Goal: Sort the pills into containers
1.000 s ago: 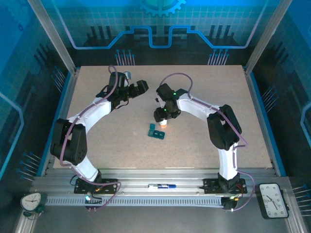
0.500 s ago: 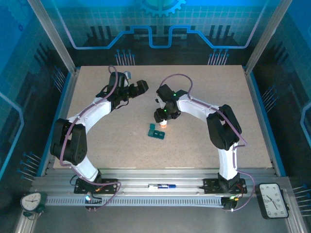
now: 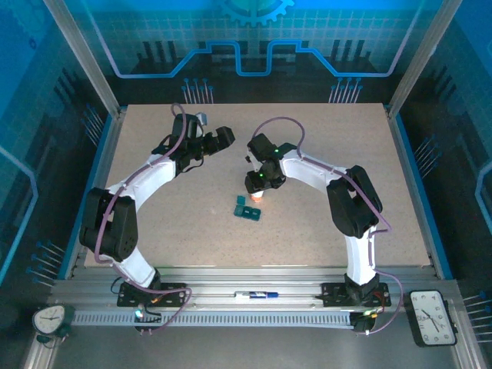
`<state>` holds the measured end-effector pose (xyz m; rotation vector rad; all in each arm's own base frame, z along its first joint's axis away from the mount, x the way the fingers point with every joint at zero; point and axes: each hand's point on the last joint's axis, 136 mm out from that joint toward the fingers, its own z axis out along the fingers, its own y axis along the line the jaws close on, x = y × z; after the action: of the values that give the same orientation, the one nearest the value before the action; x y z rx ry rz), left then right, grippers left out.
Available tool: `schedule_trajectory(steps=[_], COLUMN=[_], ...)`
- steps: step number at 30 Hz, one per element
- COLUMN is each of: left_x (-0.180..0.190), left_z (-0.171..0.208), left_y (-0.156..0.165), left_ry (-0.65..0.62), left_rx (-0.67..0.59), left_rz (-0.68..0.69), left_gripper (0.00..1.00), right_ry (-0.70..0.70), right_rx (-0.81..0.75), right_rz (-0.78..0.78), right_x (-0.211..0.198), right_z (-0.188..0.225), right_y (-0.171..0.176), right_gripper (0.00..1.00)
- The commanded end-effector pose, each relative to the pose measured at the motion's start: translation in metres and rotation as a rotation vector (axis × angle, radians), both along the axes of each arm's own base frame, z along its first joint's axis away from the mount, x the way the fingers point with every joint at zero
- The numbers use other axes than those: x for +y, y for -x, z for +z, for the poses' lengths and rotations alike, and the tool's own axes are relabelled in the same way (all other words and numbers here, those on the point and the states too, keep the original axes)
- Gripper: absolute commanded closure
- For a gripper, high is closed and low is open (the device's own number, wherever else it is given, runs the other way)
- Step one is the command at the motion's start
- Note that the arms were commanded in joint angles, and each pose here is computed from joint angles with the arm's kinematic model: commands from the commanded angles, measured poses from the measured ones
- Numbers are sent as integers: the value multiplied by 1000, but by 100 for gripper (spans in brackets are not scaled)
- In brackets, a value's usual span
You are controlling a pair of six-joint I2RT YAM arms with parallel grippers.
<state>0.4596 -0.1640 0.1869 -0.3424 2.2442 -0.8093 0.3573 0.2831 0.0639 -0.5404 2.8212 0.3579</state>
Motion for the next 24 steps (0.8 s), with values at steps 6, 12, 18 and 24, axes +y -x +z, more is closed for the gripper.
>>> schedule_trajectory(steps=[6, 12, 18, 24], left_x=[-4, -31, -70, -113], left_z=[14, 43, 54, 36], left_y=[-6, -14, -18, 12], left_ry=[7, 3, -99, -200], left_rx=[-81, -208, -365, -494], left_rz=[-51, -188, -344, -542], left_gripper=[1, 1, 1, 1], right_ry=[-80, -169, -271, -368], right_rx=[-60, -100, -108, -111], right_rz=[-74, -129, -182, -176], right_x=[-30, -59, -81, -85], right_z=[50, 92, 122, 145], right_y=[-25, -54, -80, -93], right_gripper=[64, 64, 64, 64])
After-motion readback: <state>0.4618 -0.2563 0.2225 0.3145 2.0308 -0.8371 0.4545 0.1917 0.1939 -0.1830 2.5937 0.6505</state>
